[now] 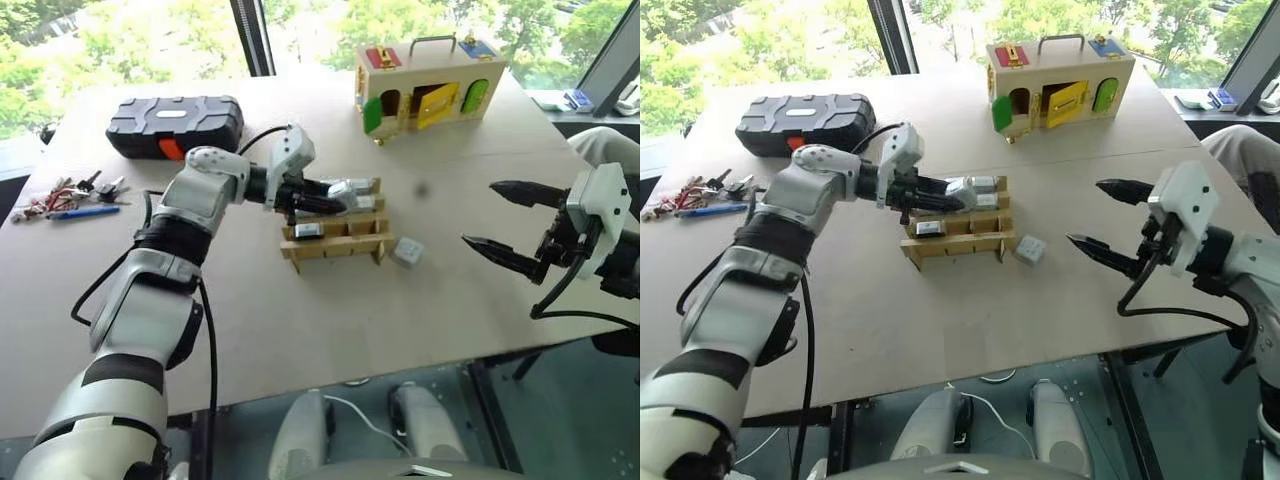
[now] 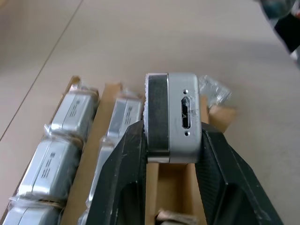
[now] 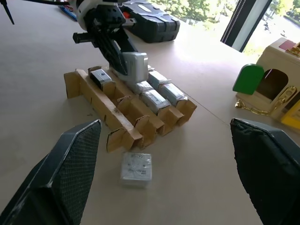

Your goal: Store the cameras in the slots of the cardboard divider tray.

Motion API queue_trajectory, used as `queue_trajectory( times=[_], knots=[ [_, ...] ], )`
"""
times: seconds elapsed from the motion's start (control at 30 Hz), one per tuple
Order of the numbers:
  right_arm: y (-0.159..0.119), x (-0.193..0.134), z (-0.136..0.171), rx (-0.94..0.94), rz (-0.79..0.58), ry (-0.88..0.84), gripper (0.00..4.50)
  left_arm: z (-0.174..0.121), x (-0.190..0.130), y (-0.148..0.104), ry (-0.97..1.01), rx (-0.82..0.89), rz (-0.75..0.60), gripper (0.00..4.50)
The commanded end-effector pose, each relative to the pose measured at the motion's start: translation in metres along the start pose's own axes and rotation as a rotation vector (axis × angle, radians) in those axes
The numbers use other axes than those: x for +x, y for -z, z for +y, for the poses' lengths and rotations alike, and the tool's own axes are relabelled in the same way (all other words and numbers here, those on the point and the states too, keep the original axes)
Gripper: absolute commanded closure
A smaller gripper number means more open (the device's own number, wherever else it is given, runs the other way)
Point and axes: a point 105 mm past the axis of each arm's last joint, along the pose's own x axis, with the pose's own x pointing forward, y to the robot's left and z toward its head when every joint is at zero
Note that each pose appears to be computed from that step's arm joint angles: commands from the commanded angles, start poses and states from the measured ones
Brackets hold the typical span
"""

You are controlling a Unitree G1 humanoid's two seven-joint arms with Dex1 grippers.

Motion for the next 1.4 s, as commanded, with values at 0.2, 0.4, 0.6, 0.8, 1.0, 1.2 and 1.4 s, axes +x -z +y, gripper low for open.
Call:
queue_trajectory(
  times=[0.2,0.4,0.6,0.8,1.0,1.2,1.4],
  knots=[
    [-0.007,0.006,0.004,-0.067,-0.020,0.009,0.11,-0.001,0.005,0.007,0.078,0.042,0.063,3.63],
    [-0.004,0.004,0.003,-0.079,-0.005,0.022,0.11,-0.001,0.004,0.019,0.065,0.057,0.136,3.63],
    [-0.001,0.003,0.000,-0.083,0.010,0.026,0.11,0.002,0.002,0.012,0.059,0.086,0.156,3.63],
    [0.004,0.008,0.001,-0.080,0.023,0.014,0.11,-0.003,0.008,0.008,0.078,0.155,0.205,3.63],
    [0.009,0.011,0.003,-0.067,0.040,0.029,0.00,-0.010,0.009,-0.030,0.033,0.194,0.107,1.46],
    [0.020,0.029,0.012,-0.067,0.052,0.053,0.00,-0.020,-0.024,-0.063,-0.008,0.065,-0.062,0.66],
    [0.030,0.048,0.014,0.023,0.035,0.107,0.00,-0.022,-0.055,-0.051,-0.190,-0.045,-0.284,0.66]
  ],
)
